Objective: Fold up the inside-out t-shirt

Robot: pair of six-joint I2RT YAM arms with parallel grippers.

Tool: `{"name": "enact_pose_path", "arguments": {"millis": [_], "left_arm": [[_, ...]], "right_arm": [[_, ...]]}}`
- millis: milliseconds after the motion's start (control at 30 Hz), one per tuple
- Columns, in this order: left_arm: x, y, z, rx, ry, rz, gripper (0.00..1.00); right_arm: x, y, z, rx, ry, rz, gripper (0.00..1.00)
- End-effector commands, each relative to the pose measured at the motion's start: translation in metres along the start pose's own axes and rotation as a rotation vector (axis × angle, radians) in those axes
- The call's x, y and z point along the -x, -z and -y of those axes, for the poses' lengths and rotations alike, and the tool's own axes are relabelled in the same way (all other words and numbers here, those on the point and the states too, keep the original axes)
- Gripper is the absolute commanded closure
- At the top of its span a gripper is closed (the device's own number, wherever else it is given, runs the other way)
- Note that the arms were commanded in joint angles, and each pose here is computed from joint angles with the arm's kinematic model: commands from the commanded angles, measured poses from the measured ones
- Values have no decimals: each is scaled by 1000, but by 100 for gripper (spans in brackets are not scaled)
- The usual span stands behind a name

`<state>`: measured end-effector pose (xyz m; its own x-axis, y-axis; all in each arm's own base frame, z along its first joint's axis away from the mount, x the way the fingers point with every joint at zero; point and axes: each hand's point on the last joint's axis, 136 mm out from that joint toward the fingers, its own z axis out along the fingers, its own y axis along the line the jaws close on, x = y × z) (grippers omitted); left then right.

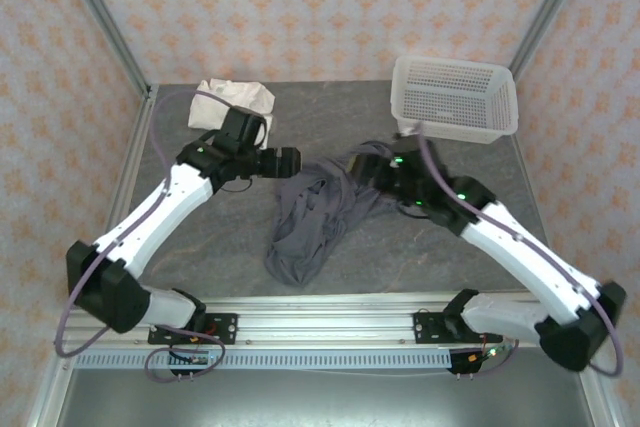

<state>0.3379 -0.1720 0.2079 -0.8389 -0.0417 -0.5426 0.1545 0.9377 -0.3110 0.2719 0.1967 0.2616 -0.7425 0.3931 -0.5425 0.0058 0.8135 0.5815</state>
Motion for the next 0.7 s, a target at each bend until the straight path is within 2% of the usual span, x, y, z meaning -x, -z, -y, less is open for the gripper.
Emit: {"name": "enact_pose_path", "arguments": {"millis": [0, 167, 300, 333, 400, 433, 500, 533, 633, 667], "left_arm": [[-39, -20, 5, -5, -62, -166, 11], [-66, -56, 24, -95, -20, -269, 16], [-75, -75, 40, -106, -35, -295, 23], [-77, -82, 39, -84, -43, -305, 27], [-84, -95, 29, -23, -40, -340, 35], [-89, -103, 18, 32, -25, -345, 41], [-97, -113, -6, 112, 32, -345, 55], [-102, -117, -17, 128, 73, -344, 65], [-110, -115, -48, 172, 167, -303, 100], [-110, -112, -59, 196, 189, -288, 100]], "right_arm": [[-3, -25, 39, -167, 7, 12, 24], [-26, -96, 23, -146, 68, -159, 25], [-28, -147, 26, -192, 106, -192, 25], [-28, -158, 28, -207, 113, -202, 28], [-31, -179, 29, -209, 113, -237, 40], [-31, -186, 30, -214, 109, -252, 52], [-31, -191, 25, -202, 103, -268, 88], [-27, -186, 22, -203, 99, -263, 99], [-5, -154, 9, -166, 72, -166, 100], [0, -143, 5, -140, 58, -130, 100]]}}
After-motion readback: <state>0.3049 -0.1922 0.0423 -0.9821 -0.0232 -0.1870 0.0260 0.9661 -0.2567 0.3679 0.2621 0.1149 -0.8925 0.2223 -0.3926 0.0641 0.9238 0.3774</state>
